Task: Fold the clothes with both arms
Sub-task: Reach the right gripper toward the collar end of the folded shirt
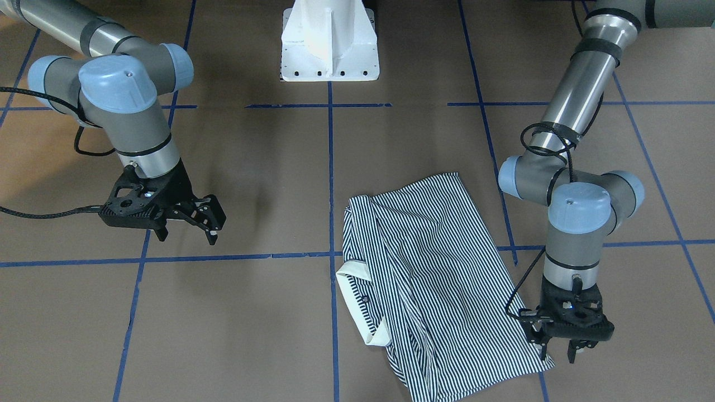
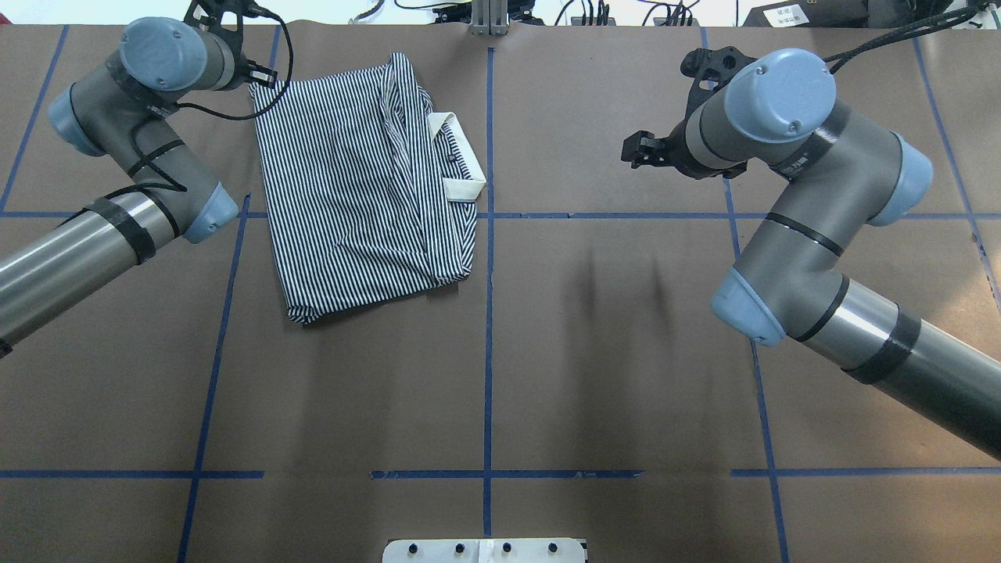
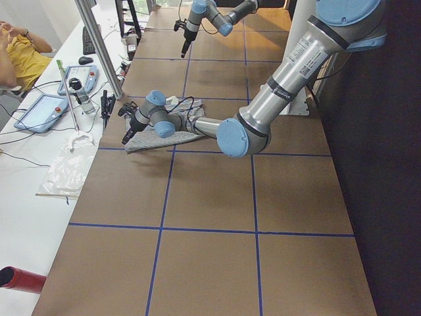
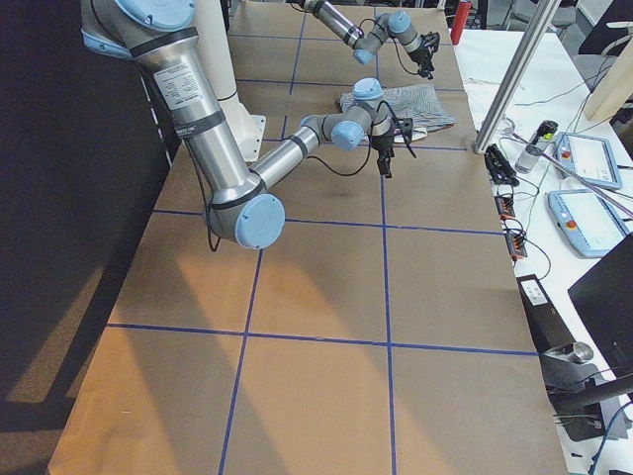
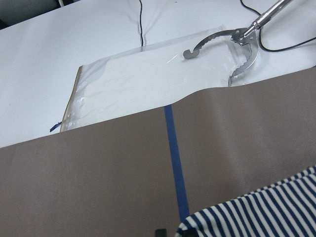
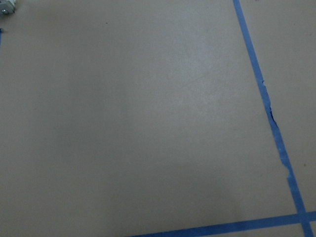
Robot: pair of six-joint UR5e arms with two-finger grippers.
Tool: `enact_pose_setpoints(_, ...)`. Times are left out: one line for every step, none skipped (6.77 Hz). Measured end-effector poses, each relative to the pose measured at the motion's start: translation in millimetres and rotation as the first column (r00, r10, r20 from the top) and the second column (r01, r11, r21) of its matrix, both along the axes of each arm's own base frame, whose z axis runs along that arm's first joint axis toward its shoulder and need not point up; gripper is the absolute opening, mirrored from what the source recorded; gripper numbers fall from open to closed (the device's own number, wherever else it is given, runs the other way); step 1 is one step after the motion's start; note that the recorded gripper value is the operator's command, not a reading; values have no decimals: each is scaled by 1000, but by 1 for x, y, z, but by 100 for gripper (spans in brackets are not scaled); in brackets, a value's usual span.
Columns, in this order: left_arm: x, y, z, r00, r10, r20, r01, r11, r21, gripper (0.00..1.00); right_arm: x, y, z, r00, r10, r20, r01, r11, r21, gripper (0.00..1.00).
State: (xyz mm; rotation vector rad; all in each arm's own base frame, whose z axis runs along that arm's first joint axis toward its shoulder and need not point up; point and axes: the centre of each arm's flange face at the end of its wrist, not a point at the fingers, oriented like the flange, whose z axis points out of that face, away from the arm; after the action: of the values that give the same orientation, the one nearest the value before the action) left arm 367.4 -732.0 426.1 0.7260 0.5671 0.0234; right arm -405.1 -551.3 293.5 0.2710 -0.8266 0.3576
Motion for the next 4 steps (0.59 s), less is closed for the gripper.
enact_pose_setpoints(-10,5,-5,998,56,-26,-56,998,15,100,-35,-6,-27,994,90,60,-85,993,-88,58)
enact_pose_setpoints(-15,9,-10,996,78,-41,-77,997,26,100,-75,-13,-54,976,197,90,-181,970,-161,58)
enact_pose_setpoints(-17,11,-12,995,86,-48,-85,996,30,100,-116,-19,-75,951,292,100,-268,942,-203,57)
enact_pose_setpoints(-18,12,-14,995,89,-52,-87,996,32,100,-159,-26,-86,927,359,107,-331,919,-216,55)
